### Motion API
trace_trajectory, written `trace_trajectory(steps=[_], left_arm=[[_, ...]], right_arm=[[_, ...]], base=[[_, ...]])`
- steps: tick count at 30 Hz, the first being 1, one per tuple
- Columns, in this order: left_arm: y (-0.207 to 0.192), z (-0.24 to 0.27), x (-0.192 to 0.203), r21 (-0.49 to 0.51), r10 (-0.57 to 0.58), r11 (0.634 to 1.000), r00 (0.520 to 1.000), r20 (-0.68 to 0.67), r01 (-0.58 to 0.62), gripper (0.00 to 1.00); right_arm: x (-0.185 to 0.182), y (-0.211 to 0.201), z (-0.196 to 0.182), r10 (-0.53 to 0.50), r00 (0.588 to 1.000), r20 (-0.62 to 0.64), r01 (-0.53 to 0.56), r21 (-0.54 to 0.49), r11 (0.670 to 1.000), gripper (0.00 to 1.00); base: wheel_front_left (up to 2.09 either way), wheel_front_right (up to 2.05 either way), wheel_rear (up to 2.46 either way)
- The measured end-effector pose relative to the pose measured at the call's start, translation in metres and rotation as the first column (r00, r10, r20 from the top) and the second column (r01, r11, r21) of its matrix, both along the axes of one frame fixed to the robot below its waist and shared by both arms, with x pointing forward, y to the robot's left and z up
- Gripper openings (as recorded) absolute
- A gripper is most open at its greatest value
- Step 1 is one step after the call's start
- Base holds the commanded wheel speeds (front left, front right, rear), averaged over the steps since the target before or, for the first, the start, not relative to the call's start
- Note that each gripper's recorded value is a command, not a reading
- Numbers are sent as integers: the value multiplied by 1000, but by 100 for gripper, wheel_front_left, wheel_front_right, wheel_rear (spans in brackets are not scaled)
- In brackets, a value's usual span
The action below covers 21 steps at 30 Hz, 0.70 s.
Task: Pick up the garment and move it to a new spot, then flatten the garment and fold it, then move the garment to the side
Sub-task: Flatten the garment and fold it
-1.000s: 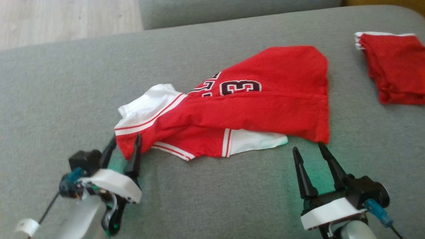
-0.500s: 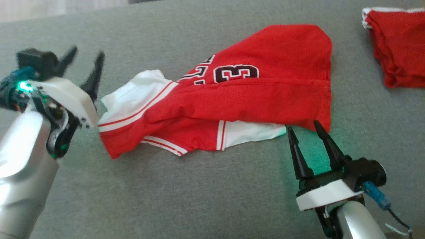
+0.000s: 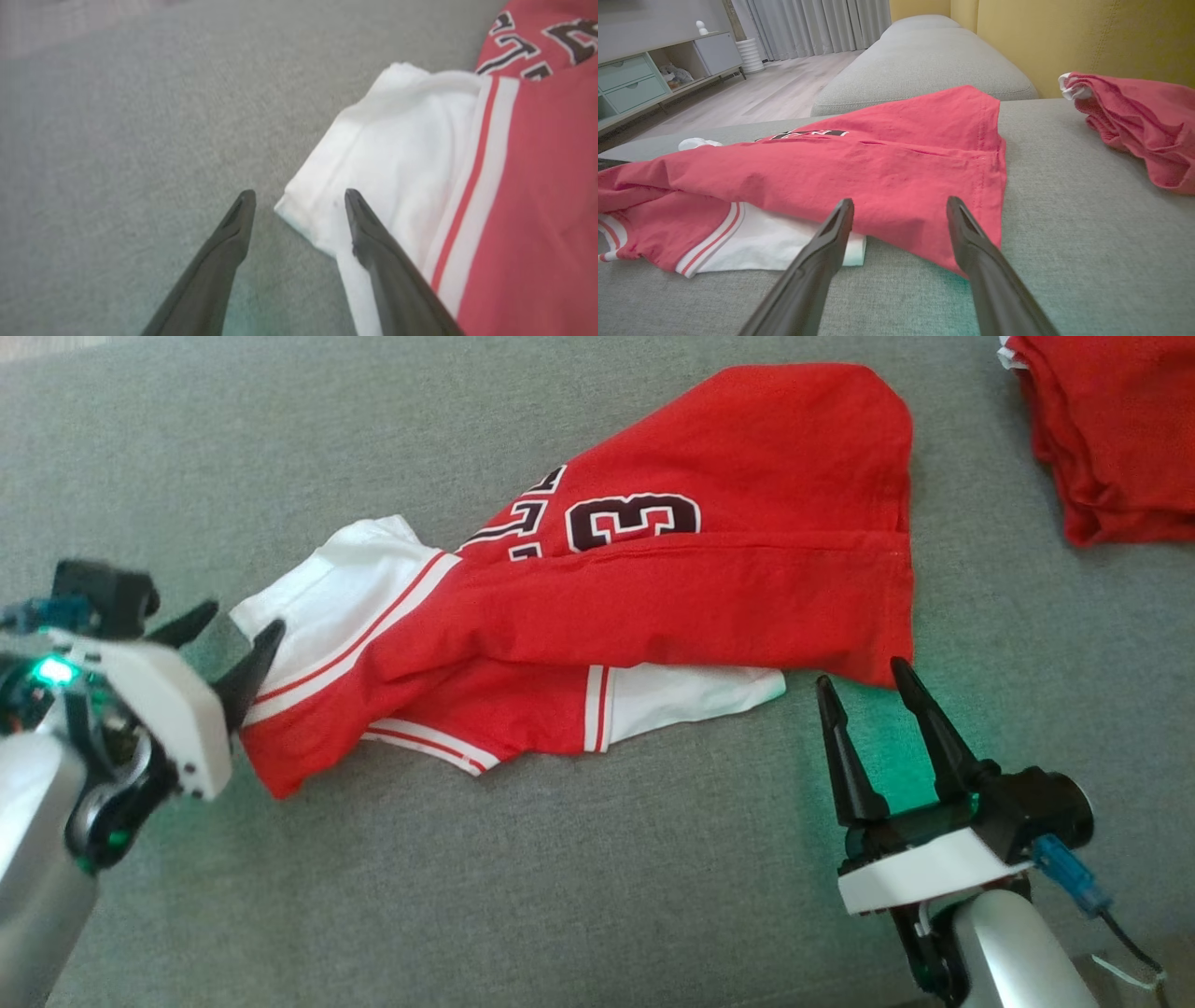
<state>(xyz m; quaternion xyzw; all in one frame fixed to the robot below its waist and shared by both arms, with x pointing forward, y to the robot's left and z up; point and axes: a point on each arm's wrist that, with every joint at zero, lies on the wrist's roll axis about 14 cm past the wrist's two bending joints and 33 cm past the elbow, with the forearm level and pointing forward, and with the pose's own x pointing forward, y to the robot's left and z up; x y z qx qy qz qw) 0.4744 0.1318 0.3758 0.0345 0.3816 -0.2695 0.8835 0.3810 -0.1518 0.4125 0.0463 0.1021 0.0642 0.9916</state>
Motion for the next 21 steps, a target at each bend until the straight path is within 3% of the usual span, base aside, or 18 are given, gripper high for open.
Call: trace_trajectory(steps=[5,12,13,14,15,21], left_arm=[[12,-9,-6,44,21,999,1000,-19,-20,100],[3,-14,-3,20,14,1000,1000,-23,-14,97],[2,-14,-3,16,14,1000,1000,-20,-14,78],[2,-13,-2,11,12,1000,1000,-14,-12,33],[1,-12,0,7,8,1000,1000,1,-8,2],[2,5,18,7,0,1000,987,160,-1,0]], right_arm=[[2,0,-2,2,1000,-5,-2,0,1000,100],[5,-1,-5,0,1000,-11,0,-3,1000,100],[5,-1,-5,-1,1000,-10,1,-4,1000,100],[6,-2,-5,-2,1000,-9,2,-4,1000,100],[6,-2,-4,-2,1000,-7,2,-5,1000,100],[9,-4,-4,-9,1000,-5,9,-7,1000,100]], base=[[0,0,0],[0,0,0],[0,0,0],[0,0,0],[0,0,0],[0,0,0]])
